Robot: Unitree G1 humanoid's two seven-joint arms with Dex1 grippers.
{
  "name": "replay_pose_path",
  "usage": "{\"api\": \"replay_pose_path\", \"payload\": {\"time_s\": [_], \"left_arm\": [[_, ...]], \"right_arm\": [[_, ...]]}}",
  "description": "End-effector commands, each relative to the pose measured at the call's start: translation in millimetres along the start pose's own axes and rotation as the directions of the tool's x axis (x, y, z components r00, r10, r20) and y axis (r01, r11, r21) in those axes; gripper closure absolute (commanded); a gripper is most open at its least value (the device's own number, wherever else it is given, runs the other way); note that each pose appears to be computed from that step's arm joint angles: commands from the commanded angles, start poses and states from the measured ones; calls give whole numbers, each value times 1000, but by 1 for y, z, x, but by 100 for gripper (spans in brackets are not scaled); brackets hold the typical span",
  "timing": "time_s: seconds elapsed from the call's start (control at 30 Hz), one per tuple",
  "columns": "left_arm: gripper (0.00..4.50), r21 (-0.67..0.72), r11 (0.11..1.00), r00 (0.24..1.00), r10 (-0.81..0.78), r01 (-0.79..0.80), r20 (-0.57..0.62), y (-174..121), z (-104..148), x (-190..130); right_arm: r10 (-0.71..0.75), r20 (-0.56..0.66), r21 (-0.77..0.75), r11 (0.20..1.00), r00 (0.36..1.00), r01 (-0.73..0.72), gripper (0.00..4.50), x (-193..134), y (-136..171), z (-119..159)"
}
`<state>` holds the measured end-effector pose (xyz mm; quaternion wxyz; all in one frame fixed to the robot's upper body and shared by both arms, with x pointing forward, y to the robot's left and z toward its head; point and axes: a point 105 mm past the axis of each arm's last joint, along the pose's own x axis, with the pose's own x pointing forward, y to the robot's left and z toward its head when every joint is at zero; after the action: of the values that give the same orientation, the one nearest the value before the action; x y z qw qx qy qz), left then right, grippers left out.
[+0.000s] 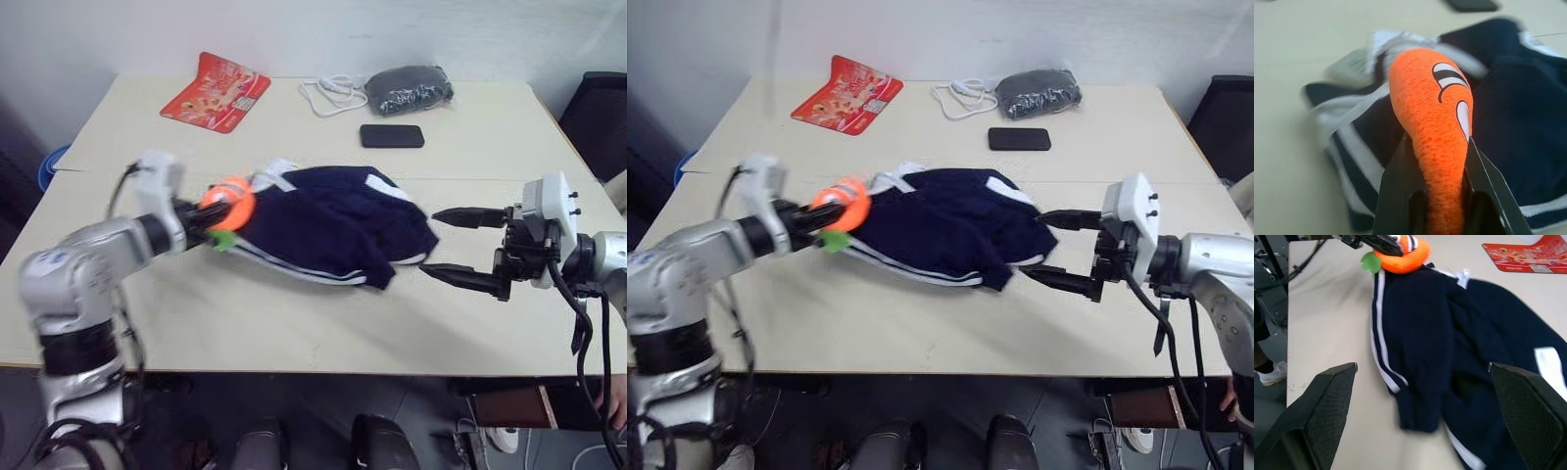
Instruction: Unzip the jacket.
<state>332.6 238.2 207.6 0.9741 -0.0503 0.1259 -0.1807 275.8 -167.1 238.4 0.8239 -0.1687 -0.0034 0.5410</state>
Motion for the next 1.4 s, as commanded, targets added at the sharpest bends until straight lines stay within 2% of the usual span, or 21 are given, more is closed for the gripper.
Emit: {"api": "replay_pose_path", "payload": {"time_s": [0.03, 0.1, 0.17, 0.37, 0.5, 0.67, 0.83, 1.0, 1.2, 1.3, 1.4], "left_arm": [[420, 18, 984, 980, 174, -176, 93, 32, 15, -35], [420, -29, 971, 964, 239, -238, 117, 47, 13, -48], [420, -58, 969, 959, 245, -239, 141, 50, 14, -52], [420, -15, 999, 989, 32, -30, 145, -1, 12, -20], [420, -5, 999, 993, -37, 38, 116, -21, 1, 1], [269, 20, 996, 994, -85, 83, 76, -34, -12, 17], [121, 94, 993, 995, -83, 77, 56, -31, -9, 3], [121, 178, 983, 997, -50, 38, 60, -25, 2, -18], [121, 236, 970, 992, -78, 52, 99, -33, 34, -25], [121, 265, 962, 996, -79, 62, 52, -35, 37, -14], [121, 276, 957, 996, -72, 85, -57, -32, 23, 0]], "right_arm": [[46, 18, -40, 998, 999, -45, 0, 7, 1, 7], [70, 16, -43, 997, 997, -69, 0, 12, 0, 5], [82, 17, -45, 996, 997, -81, 0, 15, -2, 5], [96, 33, -52, 994, 995, -94, 0, 20, -6, 8], [90, 40, -45, 995, 995, -88, 0, 21, -4, 8], [71, 27, -41, 997, 997, -70, 0, 18, -1, 6], [52, 19, -38, 998, 998, -51, 0, 14, 0, 7], [46, 19, -30, 999, 999, -45, 0, 14, 1, 8], [55, 20, -19, 998, 998, -55, 0, 17, 5, 8], [58, 37, -10, 998, 998, -57, 0, 19, 5, 10], [62, 36, -10, 998, 997, -62, 0, 22, 7, 9]]}}
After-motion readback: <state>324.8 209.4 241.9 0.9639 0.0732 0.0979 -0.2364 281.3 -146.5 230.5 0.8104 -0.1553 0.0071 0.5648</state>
